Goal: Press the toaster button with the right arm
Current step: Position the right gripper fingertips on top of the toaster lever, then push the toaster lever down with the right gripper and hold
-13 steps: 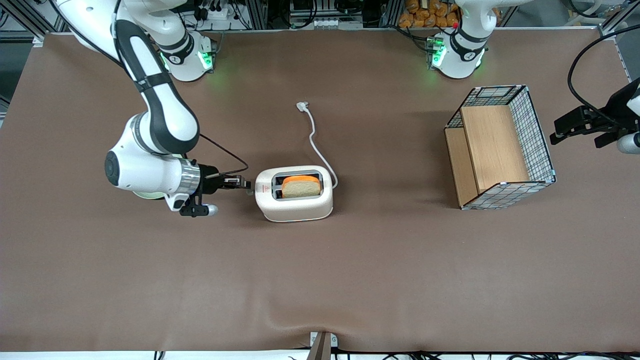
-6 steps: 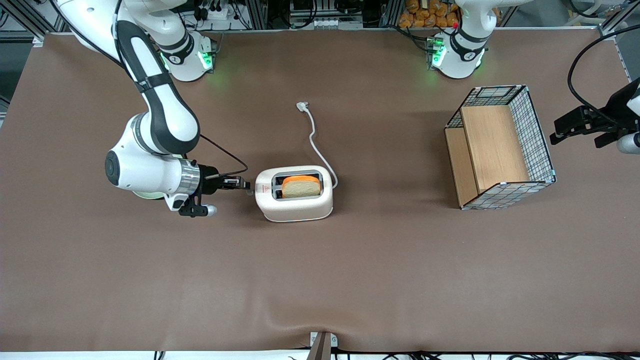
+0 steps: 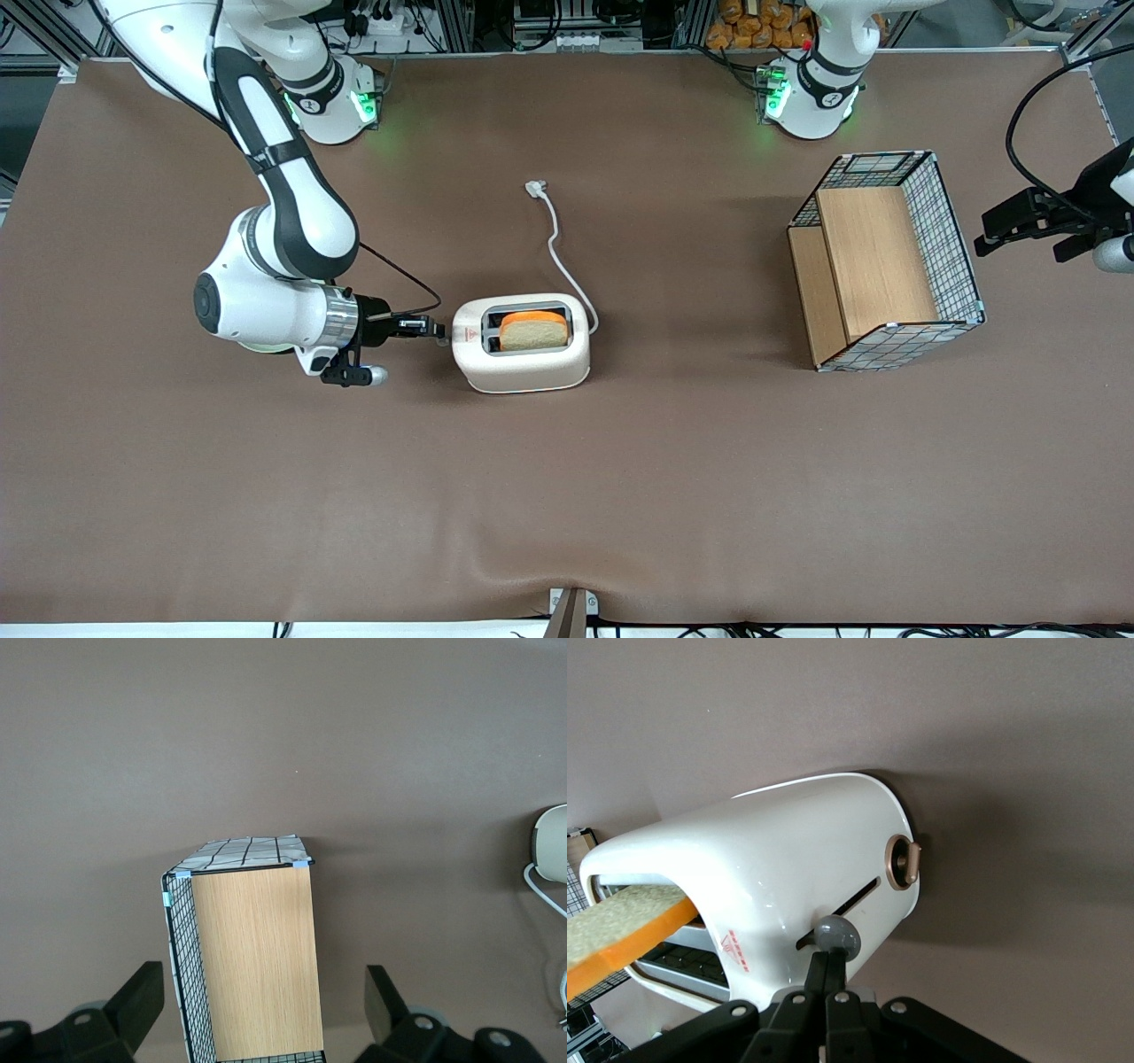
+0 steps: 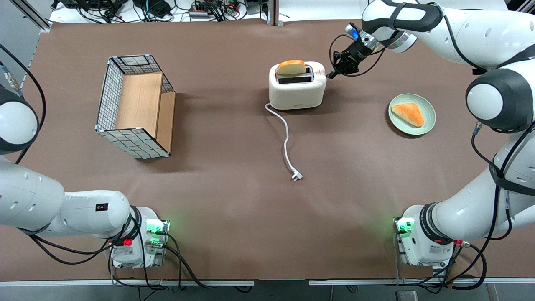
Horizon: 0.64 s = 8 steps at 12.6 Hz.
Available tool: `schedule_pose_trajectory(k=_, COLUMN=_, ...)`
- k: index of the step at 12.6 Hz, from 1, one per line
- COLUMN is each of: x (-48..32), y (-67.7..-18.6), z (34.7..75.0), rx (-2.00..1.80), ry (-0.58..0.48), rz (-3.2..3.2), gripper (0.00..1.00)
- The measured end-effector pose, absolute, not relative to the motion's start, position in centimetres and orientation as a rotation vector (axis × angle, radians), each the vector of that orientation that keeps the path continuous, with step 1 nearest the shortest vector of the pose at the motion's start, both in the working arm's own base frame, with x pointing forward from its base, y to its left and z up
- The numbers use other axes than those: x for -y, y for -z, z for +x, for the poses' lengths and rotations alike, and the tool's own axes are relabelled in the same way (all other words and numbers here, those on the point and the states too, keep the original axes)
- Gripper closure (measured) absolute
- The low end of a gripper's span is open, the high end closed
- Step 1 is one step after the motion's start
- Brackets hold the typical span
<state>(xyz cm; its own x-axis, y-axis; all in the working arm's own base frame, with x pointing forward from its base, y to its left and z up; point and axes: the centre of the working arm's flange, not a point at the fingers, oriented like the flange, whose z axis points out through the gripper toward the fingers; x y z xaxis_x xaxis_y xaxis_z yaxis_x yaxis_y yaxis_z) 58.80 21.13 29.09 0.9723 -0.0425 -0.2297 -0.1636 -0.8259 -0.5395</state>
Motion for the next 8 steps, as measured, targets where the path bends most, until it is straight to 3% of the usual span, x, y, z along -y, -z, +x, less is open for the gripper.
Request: schedule_pose_trajectory(k=8, x=-21.3, y=-26.8, z=59.0, rx=-0.170, ry=-0.268, rz=-2.550, gripper=0.99)
